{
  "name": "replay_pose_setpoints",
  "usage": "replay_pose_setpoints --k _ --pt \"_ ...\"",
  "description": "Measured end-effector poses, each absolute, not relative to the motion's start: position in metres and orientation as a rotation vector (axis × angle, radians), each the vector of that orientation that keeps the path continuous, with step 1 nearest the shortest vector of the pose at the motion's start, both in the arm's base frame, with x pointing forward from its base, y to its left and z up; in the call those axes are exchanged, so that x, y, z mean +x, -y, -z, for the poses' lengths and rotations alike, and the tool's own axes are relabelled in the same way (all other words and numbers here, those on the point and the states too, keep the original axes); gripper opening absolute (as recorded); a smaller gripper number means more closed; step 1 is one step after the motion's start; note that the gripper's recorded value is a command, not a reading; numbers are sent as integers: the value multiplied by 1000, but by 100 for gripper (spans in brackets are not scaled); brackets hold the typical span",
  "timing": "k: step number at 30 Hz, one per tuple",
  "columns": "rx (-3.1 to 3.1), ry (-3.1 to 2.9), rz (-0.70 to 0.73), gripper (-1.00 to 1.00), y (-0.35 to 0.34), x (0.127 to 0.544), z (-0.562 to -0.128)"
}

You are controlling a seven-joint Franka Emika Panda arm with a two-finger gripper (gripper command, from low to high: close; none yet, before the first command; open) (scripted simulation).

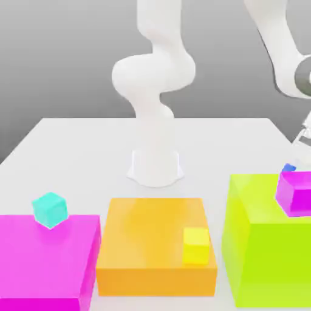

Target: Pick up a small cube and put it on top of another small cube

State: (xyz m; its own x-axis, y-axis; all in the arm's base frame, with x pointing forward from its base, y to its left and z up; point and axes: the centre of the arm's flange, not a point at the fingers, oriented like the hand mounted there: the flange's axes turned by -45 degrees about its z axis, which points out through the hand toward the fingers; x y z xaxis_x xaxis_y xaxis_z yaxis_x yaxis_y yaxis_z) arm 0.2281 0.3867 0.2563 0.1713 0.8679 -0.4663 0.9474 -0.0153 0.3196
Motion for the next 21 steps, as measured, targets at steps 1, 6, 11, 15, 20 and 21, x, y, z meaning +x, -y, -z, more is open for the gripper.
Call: replay_pose_setpoints --k 1,6,11,15,20,21 --pt "1883 -1699 200 -100 -386 242 -268" --pt "2135 -1495 249 -100 -359 322 -331" --pt "2554 -1156 202 -100 -315 381 -377" --pt "2851 -853 117 -100 -279 418 -418" --pt "3090 -539 10 -100 -246 445 -431" --pt "3097 -529 6 -100 -245 446 -417"
